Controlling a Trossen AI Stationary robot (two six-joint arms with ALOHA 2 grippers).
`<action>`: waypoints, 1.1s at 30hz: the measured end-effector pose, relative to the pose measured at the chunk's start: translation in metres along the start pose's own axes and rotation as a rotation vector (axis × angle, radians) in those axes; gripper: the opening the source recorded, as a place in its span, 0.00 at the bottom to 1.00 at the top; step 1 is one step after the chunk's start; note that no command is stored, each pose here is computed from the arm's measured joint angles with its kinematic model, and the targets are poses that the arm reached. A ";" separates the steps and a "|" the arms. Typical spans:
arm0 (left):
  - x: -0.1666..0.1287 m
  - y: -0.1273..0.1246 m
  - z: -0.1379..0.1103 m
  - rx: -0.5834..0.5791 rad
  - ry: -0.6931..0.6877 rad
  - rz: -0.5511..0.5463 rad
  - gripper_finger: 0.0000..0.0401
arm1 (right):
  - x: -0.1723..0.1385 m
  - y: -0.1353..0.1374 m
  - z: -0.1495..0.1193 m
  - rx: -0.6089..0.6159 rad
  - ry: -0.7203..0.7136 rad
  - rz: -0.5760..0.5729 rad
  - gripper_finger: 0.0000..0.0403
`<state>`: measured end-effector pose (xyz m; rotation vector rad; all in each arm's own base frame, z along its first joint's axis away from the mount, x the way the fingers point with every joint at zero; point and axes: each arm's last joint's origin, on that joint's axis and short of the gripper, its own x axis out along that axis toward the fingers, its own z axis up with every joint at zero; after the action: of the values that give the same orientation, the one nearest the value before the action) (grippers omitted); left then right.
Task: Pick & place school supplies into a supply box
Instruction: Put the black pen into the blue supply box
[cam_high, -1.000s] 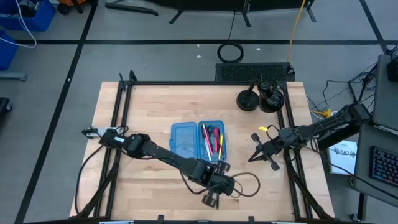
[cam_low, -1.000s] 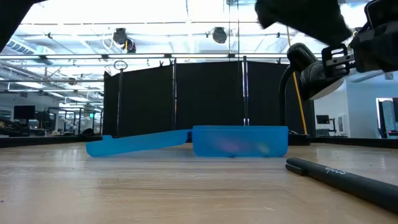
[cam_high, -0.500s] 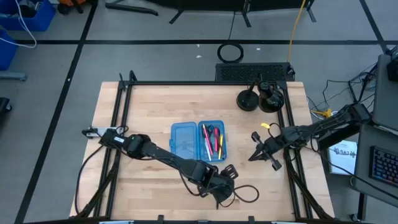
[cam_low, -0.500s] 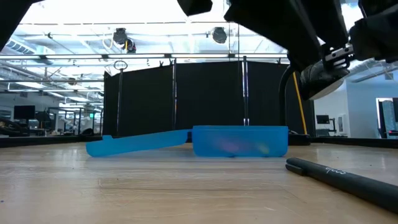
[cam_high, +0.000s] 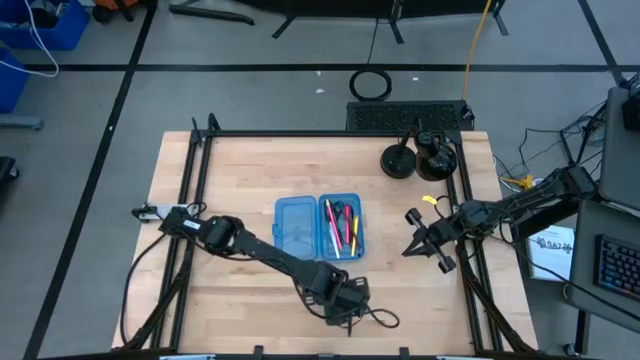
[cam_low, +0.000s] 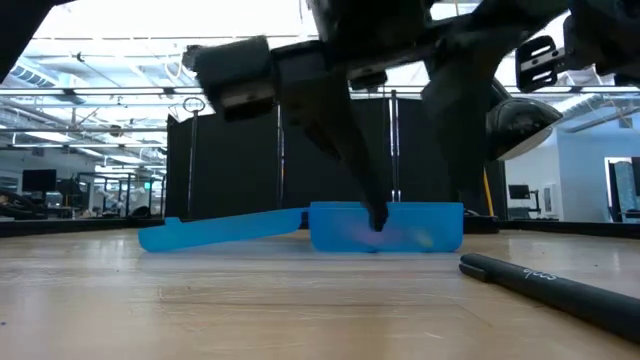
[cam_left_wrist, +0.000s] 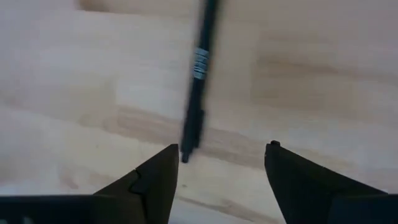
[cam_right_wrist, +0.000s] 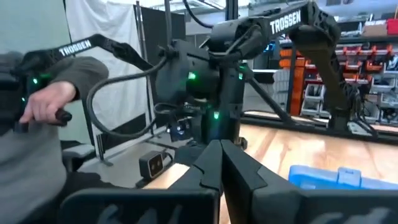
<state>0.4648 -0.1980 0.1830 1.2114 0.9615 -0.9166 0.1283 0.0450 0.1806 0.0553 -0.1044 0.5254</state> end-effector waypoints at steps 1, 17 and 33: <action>0.002 -0.002 0.001 0.046 0.008 -0.004 0.58 | 0.000 0.000 0.001 0.008 -0.005 0.000 0.00; -0.001 0.008 0.024 0.283 -0.202 0.142 0.48 | 0.000 0.000 0.002 0.052 -0.017 -0.001 0.00; 0.031 0.009 0.006 0.281 -0.270 0.049 0.48 | 0.000 0.000 0.002 0.135 -0.016 -0.001 0.00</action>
<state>0.4844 -0.2042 0.1575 1.2986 0.5989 -1.1696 0.1282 0.0449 0.1821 0.1909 -0.0843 0.5307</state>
